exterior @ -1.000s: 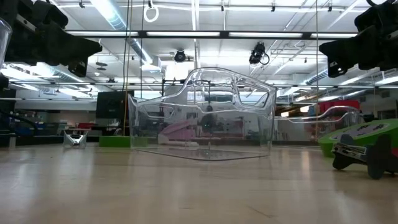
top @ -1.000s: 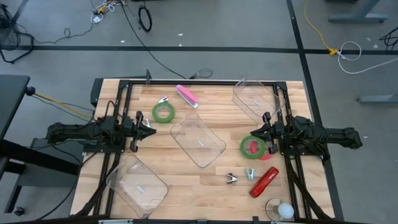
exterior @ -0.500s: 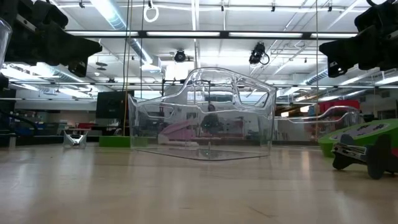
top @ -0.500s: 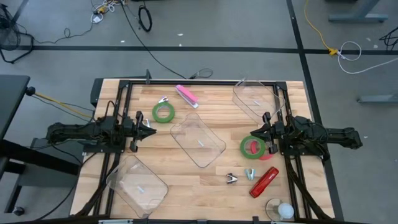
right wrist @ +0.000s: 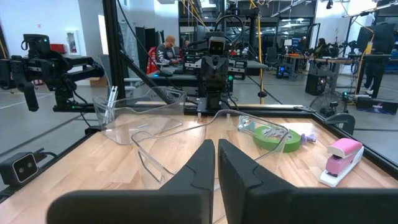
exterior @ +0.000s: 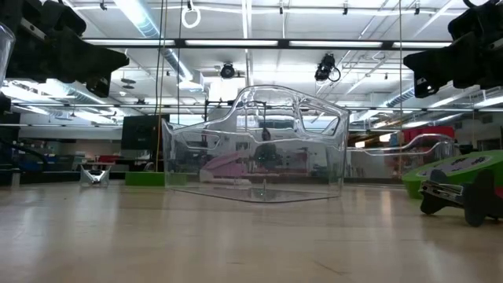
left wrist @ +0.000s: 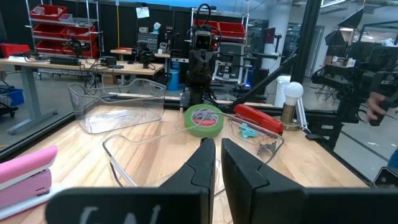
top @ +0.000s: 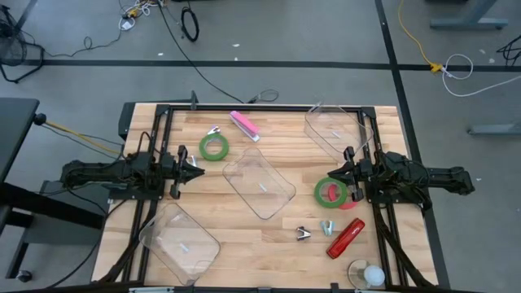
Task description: Pick and place Stapler, Stapler remover, tape
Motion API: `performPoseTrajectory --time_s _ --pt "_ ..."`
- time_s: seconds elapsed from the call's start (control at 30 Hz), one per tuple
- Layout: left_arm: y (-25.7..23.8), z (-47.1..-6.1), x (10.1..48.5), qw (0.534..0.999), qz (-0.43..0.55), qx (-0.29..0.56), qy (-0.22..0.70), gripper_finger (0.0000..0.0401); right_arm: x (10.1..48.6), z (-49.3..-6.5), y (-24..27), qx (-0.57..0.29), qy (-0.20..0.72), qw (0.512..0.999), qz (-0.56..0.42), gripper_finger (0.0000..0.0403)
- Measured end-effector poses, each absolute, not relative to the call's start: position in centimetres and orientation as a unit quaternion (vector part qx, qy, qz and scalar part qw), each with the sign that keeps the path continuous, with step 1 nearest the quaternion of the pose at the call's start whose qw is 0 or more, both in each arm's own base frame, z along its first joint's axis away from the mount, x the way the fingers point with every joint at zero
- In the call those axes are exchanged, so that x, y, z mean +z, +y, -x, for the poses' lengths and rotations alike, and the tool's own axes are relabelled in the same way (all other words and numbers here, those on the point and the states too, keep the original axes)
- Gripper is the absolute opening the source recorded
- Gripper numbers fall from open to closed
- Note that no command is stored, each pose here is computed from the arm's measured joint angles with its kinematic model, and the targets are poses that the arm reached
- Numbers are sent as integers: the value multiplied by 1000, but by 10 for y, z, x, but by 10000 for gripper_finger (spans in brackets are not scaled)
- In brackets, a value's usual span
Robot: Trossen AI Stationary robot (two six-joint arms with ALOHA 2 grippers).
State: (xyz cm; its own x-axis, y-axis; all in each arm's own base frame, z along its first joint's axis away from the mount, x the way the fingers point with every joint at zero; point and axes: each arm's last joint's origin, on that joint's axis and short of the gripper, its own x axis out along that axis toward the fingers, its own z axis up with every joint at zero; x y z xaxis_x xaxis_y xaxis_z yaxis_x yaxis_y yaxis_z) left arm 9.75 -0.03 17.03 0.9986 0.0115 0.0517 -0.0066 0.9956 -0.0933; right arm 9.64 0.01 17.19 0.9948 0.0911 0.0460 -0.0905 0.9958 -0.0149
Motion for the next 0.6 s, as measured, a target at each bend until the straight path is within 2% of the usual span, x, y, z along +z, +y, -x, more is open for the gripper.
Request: performPoseTrajectory --time_s 0.6 --pt "0 -98 170 999 47 5 -26 30 177 -96 0 50 -47 997 -18 23"
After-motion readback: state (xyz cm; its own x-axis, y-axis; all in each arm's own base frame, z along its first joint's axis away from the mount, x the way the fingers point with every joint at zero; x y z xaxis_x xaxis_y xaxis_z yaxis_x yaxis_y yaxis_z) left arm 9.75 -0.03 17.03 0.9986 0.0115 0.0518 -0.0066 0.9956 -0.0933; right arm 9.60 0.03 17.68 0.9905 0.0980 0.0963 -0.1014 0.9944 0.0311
